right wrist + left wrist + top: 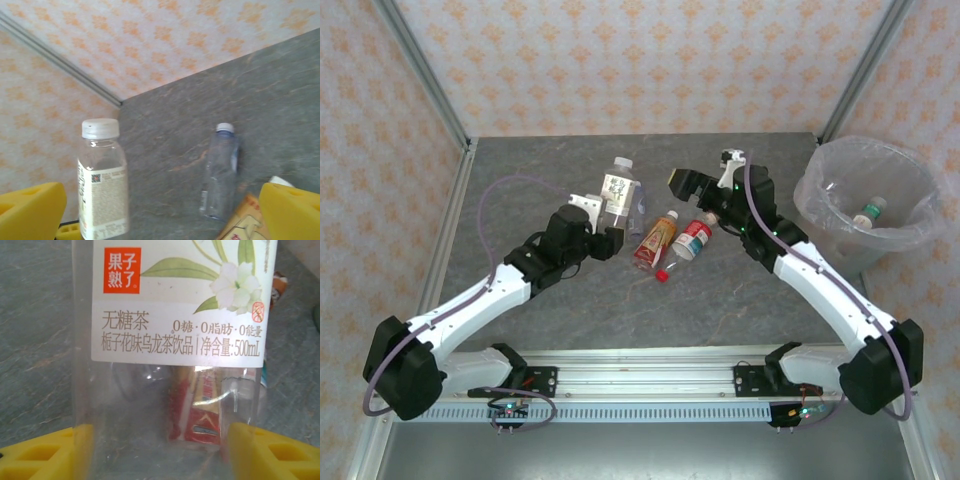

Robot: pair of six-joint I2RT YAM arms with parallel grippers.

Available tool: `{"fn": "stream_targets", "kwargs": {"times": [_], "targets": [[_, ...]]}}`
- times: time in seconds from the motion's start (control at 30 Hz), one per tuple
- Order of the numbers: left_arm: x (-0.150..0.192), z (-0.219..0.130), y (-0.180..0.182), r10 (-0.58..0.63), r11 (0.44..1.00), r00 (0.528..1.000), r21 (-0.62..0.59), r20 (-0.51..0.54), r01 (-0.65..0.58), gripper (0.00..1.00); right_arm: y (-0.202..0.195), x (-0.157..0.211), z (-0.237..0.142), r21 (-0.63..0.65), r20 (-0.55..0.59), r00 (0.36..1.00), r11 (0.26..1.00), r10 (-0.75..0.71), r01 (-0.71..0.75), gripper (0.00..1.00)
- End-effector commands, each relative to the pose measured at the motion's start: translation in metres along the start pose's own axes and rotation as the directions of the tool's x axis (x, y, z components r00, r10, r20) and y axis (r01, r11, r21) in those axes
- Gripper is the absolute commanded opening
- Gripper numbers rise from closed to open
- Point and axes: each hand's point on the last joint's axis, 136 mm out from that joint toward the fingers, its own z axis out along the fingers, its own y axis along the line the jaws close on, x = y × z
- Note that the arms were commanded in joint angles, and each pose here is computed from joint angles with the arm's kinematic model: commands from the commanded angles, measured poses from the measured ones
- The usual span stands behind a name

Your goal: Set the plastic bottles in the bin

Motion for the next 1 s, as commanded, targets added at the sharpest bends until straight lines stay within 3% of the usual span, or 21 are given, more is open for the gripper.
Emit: {"fn": "stream_targets", "kwargs": {"times": [0.0, 0.27, 0.47, 0.63, 0.9, 0.97], "targets": [[-0.012, -0.003, -0.027, 0.026, 0.993, 0.998, 0.114, 0.058, -0.032, 0.0, 0.03, -0.011, 0.002, -0.133, 0.018, 0.999, 0.991, 0.038, -0.035, 0.99], [-0.007, 0.004, -0.072, 0.112, 0.963, 0.993, 0.244, 0.028, -0.116, 0.0, 0.039, 0.004, 0.015, -0.206, -0.068, 0.997, 0.977, 0.041, -0.054, 0.99], [-0.012, 0.009, -0.089, 0.155, 0.959, 0.986, 0.233, 0.054, -0.163, 0.0, 0.021, 0.014, 0.034, -0.126, -0.11, 0.991, 0.987, 0.081, -0.095, 0.99], [-0.019, 0.014, -0.095, 0.133, 0.96, 0.989, 0.24, 0.066, -0.145, 0.0, 0.016, 0.028, 0.041, -0.113, -0.186, 0.981, 0.991, 0.054, -0.076, 0.83], [-0.02, 0.018, -0.092, 0.133, 0.967, 0.99, 0.215, 0.044, -0.139, 0.0, 0.014, 0.032, 0.038, -0.121, -0.179, 0.983, 0.991, 0.04, -0.062, 0.65], [-0.018, 0.019, -0.09, 0.132, 0.97, 0.991, 0.202, 0.036, -0.137, 0.0, 0.016, 0.032, 0.037, -0.127, -0.179, 0.983, 0.99, 0.04, -0.064, 0.57]]}}
